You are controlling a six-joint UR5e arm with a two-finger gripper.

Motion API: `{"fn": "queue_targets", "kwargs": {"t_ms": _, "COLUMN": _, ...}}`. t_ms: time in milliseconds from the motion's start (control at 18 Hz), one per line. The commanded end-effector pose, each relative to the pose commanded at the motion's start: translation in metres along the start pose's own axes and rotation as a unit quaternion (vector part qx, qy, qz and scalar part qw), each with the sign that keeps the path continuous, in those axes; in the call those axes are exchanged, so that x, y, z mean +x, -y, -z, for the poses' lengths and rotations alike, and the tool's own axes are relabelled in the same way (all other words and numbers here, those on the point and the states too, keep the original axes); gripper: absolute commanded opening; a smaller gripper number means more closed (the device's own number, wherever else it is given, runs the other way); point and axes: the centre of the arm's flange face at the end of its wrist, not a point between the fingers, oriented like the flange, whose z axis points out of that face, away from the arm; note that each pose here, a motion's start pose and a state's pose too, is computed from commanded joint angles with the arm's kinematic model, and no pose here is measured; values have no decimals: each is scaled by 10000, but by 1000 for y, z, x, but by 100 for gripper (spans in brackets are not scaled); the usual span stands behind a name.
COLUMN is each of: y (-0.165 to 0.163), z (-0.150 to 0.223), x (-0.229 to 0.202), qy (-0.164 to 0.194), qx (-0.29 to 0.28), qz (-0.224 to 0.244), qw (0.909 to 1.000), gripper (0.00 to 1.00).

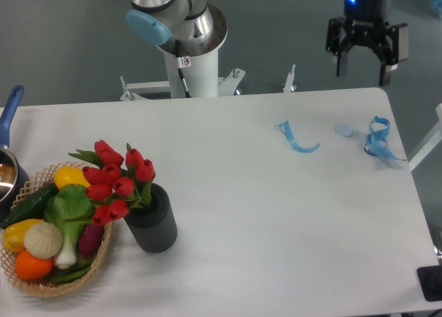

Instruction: Insert the flowers into the vase

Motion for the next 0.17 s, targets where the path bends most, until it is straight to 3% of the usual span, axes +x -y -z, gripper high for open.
{"fn": "queue_targets", "kwargs": {"t_ms": 167, "y": -8, "z": 2, "x": 7, "qy": -76, "qx": -63, "qz": -107, "qw": 9999, "gripper": 100}}
